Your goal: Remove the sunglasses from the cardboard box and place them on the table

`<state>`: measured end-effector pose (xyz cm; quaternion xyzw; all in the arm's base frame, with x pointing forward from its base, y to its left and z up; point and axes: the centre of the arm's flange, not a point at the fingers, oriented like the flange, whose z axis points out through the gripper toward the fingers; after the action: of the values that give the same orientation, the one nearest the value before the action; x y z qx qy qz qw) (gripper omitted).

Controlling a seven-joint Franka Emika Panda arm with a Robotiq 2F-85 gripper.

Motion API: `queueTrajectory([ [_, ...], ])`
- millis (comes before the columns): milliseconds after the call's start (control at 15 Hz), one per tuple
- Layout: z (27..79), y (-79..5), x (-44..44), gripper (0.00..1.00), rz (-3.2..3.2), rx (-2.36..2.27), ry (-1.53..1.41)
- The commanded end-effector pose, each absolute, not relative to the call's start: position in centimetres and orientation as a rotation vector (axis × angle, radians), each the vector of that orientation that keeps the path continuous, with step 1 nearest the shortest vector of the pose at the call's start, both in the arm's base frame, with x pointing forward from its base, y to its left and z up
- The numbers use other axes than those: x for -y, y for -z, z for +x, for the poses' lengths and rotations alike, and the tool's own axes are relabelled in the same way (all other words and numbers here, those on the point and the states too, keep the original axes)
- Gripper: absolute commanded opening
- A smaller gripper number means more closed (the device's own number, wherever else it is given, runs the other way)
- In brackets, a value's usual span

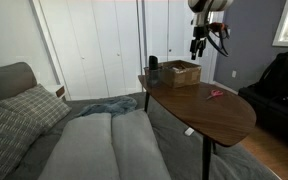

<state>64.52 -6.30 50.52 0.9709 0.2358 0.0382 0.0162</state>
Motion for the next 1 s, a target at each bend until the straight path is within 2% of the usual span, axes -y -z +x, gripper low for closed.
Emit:
queueTrajectory([
  [0, 68.8, -46.3, 4.2, 1.00, 3.003, -0.841, -0.071],
  [200, 70.2, -45.6, 2.6, 1.00, 3.052, -0.855, -0.071],
  [533, 68.3, -50.9, 3.1, 1.00, 3.057, -0.922, -0.007],
  [933, 70.0, -49.0, 5.0, 1.00, 3.038, -0.967, -0.088],
])
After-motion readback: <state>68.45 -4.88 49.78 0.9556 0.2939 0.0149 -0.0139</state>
